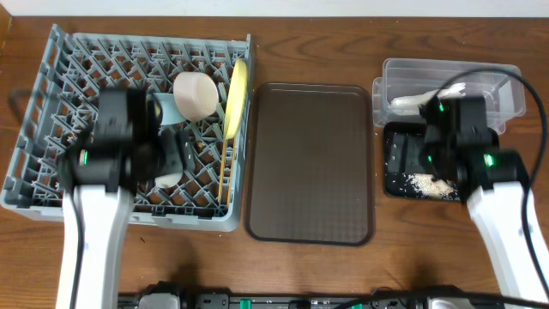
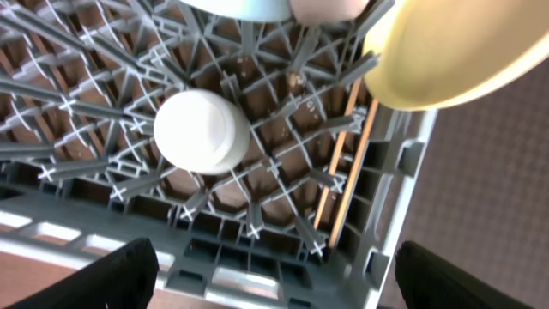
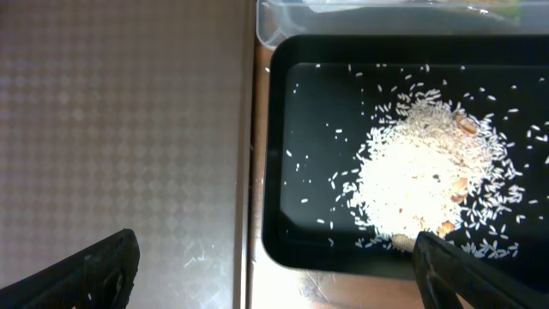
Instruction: Sort waste into correct bins and load items into the dishwasher
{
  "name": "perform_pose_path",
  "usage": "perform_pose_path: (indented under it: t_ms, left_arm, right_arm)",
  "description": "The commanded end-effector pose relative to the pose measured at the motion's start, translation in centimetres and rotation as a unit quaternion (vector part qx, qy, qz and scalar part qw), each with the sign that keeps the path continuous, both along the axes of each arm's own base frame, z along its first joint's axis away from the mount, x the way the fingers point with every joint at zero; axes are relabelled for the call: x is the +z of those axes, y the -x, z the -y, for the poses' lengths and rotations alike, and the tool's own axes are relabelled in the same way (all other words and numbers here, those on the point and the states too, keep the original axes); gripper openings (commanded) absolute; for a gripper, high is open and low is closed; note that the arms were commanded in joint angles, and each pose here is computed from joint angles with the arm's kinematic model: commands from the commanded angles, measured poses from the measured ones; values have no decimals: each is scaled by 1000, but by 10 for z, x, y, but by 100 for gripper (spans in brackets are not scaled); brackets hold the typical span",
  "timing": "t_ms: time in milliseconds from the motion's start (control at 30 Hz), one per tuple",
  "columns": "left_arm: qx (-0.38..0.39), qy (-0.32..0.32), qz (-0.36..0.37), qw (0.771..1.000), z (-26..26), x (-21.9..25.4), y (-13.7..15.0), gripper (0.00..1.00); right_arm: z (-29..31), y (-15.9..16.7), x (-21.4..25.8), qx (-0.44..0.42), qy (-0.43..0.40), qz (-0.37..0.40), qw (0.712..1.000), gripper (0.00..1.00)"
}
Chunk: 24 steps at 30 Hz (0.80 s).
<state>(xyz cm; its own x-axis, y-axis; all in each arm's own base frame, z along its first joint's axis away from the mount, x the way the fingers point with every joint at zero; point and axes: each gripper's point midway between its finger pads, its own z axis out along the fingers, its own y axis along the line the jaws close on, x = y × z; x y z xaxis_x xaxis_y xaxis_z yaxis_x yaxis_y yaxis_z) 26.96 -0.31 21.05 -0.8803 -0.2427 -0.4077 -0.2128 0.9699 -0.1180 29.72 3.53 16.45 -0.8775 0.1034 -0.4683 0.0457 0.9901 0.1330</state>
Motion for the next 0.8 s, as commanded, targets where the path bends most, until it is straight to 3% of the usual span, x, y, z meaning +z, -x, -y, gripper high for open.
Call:
perform_pose_path:
  t_ms: [0,133,300,767]
  left_arm:
    - [-8,-5,50,999,0,-1,21,91]
    - [-8,-6,84,996,0,0,41,96]
    - [-8,-6,108,994,-1,9,45,96]
    - [-8,-6,97,995,-1,4,43,97]
  right_arm:
    - [2,19,13,4,-3,55,998,99]
    - [4,37,27,4,-5,90,996,99]
    - [5,52,33,4,-5,96,995,99]
    - [5,54,32,3,-5,92,996,99]
